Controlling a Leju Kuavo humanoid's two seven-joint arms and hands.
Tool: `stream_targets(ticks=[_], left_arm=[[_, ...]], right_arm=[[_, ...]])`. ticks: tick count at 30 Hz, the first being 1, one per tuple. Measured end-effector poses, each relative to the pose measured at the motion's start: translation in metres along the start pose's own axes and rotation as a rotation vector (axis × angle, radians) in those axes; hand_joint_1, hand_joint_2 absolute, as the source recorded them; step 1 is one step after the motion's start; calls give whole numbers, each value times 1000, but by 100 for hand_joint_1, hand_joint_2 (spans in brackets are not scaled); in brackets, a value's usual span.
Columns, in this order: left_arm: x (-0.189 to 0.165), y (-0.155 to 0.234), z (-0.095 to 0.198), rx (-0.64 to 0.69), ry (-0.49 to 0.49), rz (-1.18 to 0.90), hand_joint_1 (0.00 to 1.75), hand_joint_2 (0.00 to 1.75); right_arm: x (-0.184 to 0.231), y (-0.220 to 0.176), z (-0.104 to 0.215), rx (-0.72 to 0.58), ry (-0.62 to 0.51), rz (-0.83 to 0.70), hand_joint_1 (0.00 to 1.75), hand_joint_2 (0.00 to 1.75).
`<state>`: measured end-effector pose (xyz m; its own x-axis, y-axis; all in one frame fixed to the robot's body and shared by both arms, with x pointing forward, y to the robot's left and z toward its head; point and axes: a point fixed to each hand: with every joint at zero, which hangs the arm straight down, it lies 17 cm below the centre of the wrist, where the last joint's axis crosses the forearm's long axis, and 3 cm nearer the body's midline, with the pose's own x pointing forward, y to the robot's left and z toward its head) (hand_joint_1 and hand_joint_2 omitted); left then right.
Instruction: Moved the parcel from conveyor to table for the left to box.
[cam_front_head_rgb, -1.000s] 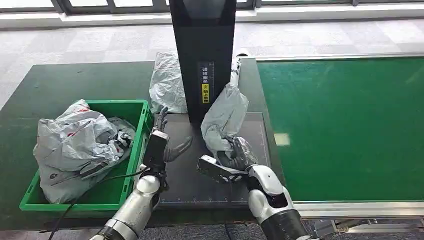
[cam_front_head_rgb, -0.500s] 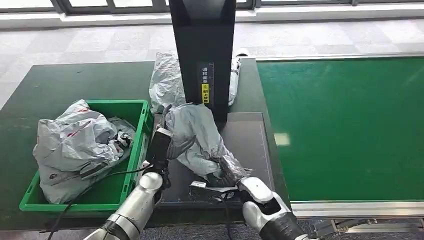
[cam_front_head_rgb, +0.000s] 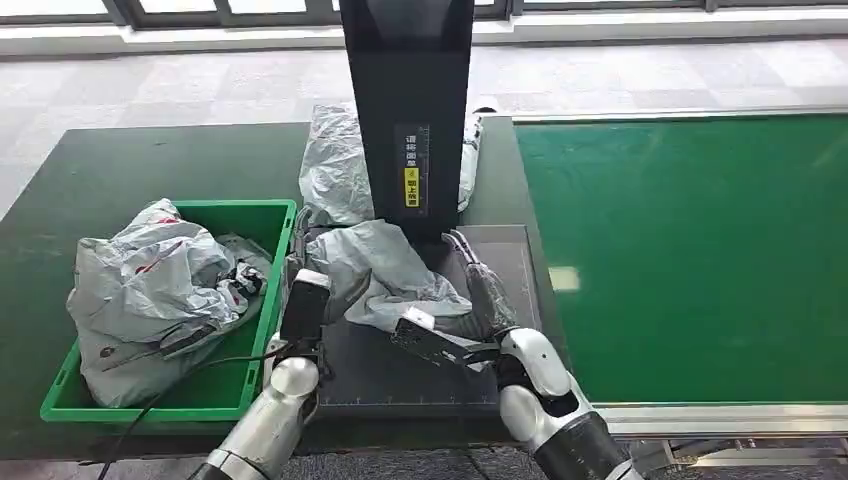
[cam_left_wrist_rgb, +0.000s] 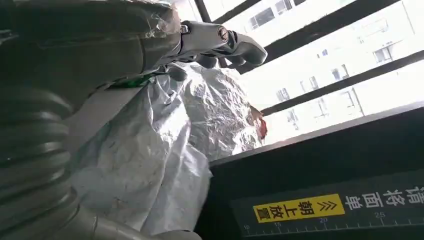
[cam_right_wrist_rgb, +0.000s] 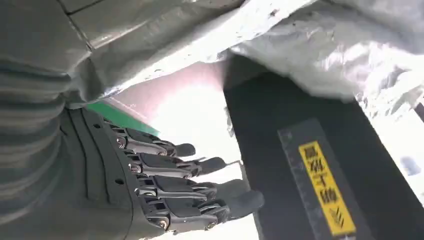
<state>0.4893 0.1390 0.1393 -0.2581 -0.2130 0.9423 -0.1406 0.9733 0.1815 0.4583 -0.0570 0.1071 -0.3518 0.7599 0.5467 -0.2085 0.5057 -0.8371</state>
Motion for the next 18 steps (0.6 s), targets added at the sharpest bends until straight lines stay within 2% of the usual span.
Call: stream_targets(ticks=[6,11,15,18], left_arm=[[3,1,0,3,-8,-1,0,175],[-6,-5,2,-4,-28,-232,0,175],[-21,-22,5,-68,-28,-366,0,175],[-34,-45,12,-183,-40,-509,0,175]], right_arm=[[2,-13,2,-40,-4,-23,0,175],[18,-96,9,-422,-118,-228,0,175],[6,-131,21,-588,-132,-346,0,175],[-2,-152,29,-695,-147,-426,0,175]])
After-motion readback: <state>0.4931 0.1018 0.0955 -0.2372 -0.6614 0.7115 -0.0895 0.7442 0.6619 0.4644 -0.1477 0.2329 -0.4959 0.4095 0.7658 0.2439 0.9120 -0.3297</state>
